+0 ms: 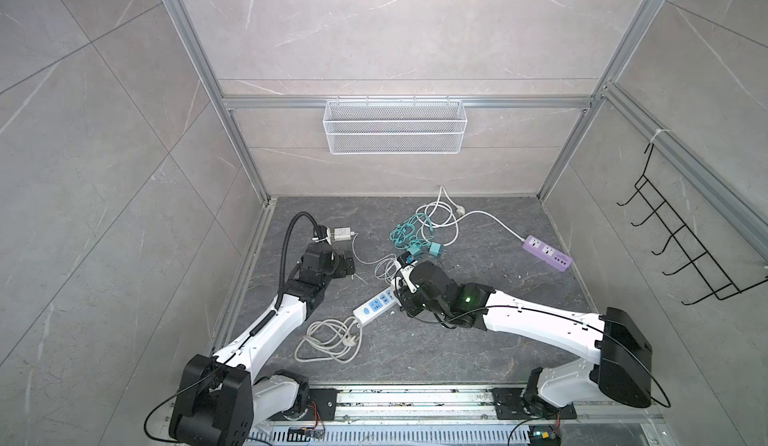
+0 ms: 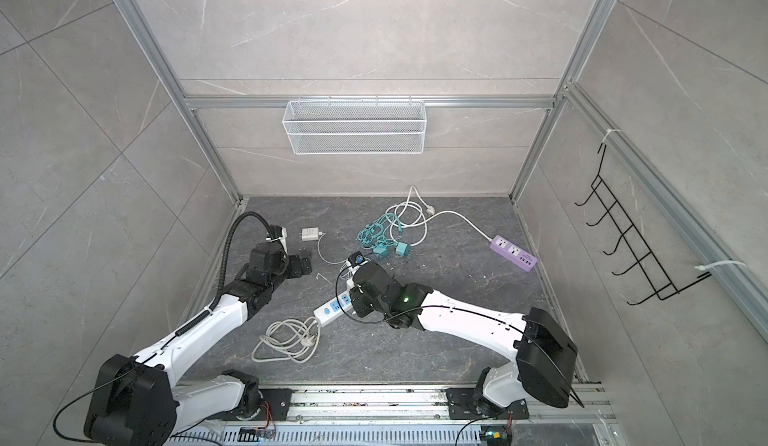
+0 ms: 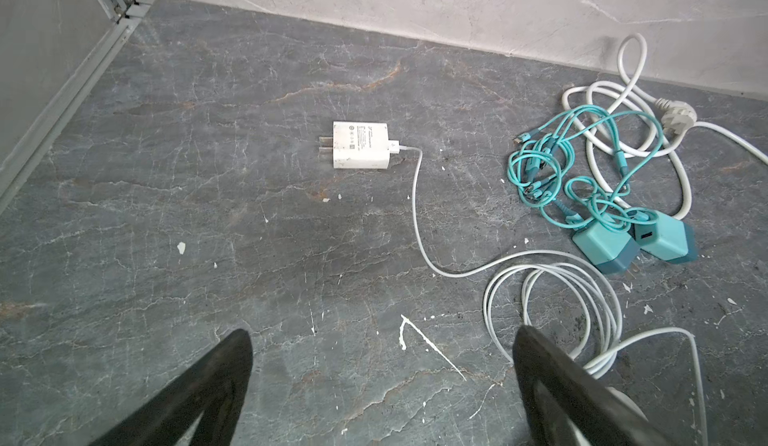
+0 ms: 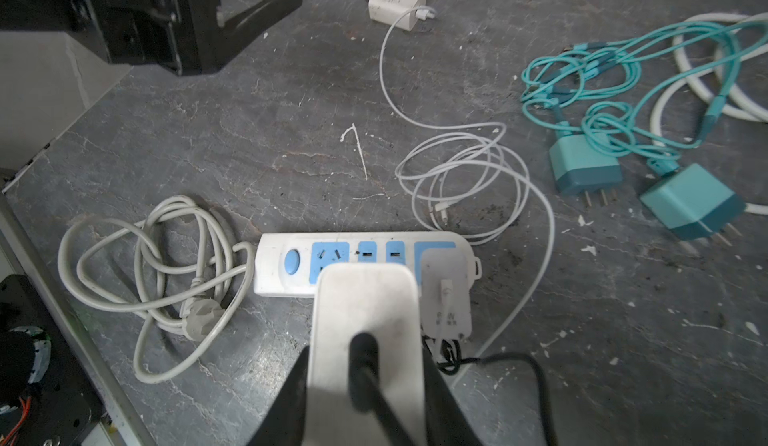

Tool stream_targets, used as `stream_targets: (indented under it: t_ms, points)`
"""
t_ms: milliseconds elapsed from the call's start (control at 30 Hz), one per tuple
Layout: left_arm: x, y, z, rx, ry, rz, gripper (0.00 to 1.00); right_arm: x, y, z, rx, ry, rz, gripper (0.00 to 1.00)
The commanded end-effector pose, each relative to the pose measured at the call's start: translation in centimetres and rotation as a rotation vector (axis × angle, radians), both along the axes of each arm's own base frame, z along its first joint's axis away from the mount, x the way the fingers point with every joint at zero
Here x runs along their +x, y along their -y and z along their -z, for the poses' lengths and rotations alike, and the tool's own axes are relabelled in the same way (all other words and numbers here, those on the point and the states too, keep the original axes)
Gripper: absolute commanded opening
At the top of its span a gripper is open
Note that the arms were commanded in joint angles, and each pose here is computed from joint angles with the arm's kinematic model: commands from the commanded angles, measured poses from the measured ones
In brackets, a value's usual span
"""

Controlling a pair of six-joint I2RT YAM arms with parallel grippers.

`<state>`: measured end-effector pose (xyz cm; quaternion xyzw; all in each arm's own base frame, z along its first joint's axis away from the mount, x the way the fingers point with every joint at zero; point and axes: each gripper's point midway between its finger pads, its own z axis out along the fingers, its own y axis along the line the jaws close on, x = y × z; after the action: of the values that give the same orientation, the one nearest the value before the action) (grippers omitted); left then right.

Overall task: Insert the plug
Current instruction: 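Carry the black-cable charger with the right gripper over the blue-socket strip, then lower the charger onto the strip socket while the left moves toward the vivo charger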

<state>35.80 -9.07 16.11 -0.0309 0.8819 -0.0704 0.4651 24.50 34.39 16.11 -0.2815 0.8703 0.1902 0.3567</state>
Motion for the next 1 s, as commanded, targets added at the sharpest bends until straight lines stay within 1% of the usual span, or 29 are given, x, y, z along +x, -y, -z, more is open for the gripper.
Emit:
stream_targets:
  t_ms: [0,200,400,633,967]
  points:
    - [0.9,-0.6,-1.5,-0.032,0.012,-0.053,1.0,0.2,-1.8,-1.2,0.049,0.012,-0.016,0.08]
    - [0.8,-1.6,-1.4,-0.064,0.007,-0.092,1.0,0.4,-3.5,0.1,0.025,0.006,-0.023,0.07]
    - [0.4,-2.5,-2.2,-0.062,0.05,-0.118,1.0,1.2,-5.5,1.4,0.037,0.001,-0.025,0.07]
    - [0.1,-3.4,-2.2,-0.057,0.056,-0.139,1.0,1.7,-7.5,2.5,0.015,-0.001,-0.035,0.07]
    - [0.0,-3.7,-2.1,-0.066,0.055,-0.143,1.0,1.9,-8.6,3.8,-0.018,0.01,-0.025,0.07]
